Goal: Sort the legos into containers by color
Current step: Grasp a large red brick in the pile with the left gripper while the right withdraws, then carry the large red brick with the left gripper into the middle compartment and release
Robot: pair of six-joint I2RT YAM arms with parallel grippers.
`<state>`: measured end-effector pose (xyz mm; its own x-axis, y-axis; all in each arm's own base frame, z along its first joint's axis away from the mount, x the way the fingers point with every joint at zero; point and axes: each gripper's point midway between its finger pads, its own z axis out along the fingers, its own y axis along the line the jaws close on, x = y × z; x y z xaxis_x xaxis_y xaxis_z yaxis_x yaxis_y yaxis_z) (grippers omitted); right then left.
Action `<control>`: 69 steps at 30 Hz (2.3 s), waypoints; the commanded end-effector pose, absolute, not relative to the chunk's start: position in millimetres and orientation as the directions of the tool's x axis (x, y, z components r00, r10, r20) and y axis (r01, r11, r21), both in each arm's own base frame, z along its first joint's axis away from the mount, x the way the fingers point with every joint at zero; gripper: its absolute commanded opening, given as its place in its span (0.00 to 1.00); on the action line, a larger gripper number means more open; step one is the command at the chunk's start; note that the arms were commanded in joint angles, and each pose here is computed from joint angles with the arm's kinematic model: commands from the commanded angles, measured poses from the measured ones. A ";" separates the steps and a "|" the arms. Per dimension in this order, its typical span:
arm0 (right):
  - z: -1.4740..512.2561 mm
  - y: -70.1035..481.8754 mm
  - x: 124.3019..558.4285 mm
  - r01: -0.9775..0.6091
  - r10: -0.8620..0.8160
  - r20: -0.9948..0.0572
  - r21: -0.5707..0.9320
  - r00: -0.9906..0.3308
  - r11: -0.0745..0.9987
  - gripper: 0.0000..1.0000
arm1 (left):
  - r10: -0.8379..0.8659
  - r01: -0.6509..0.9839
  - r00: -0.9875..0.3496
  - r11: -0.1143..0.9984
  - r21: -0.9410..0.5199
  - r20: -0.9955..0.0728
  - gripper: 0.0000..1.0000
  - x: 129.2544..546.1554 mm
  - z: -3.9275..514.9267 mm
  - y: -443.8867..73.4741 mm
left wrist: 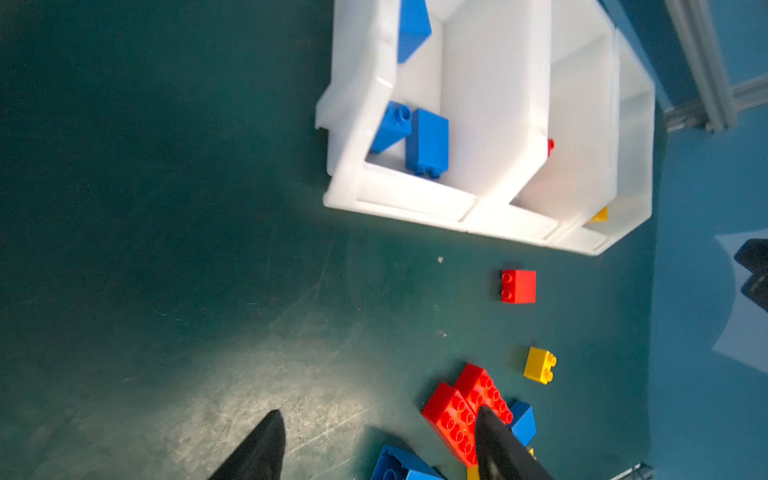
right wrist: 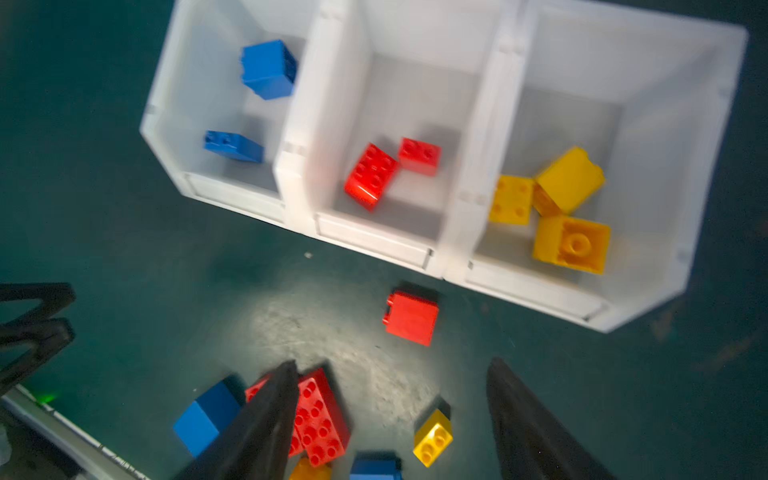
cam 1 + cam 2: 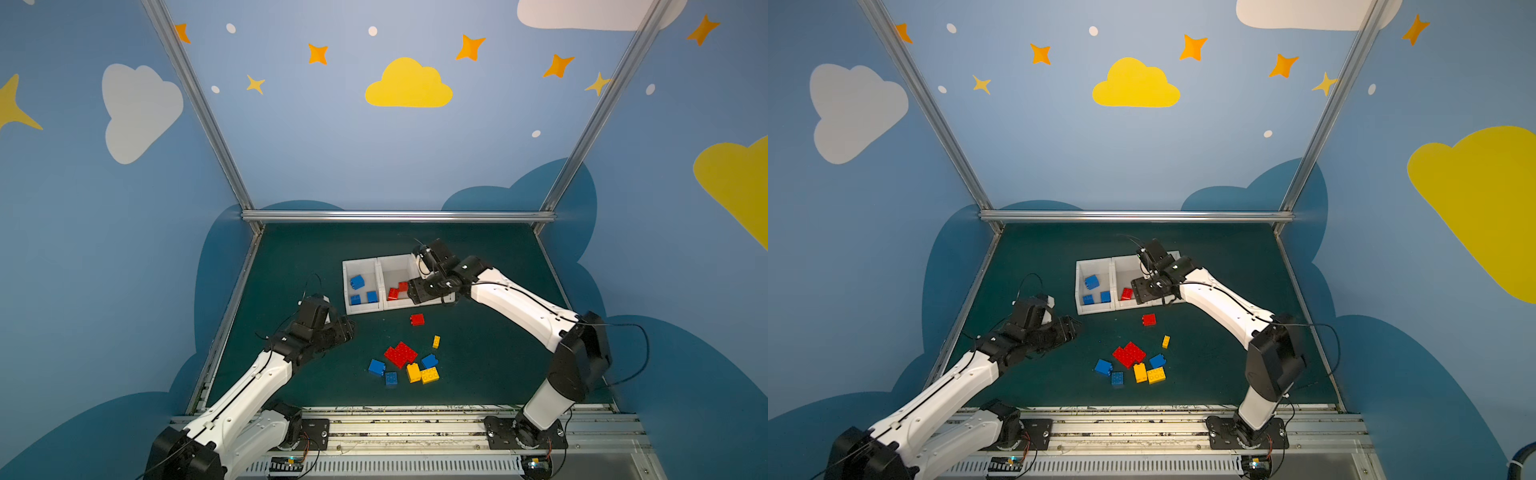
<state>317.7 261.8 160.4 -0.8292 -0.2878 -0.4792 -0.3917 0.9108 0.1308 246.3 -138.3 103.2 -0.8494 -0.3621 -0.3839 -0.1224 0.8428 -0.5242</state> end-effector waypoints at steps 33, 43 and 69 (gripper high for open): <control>153.5 153.6 283.8 -0.085 0.002 -0.466 0.167 -0.885 0.982 0.72 | 0.489 0.526 -0.849 0.818 -0.233 -0.199 0.76 218.5 45.8 -301.9; 148.1 149.7 281.2 -0.077 0.007 -0.454 0.166 -0.891 0.983 0.73 | 0.552 0.567 -0.823 0.810 -0.150 -0.134 0.77 218.9 29.9 -305.3; 151.3 143.5 280.8 -0.065 0.020 -0.461 0.167 -0.887 0.984 0.73 | 0.540 0.551 -0.828 0.833 -0.046 -0.150 0.62 242.6 38.2 -305.0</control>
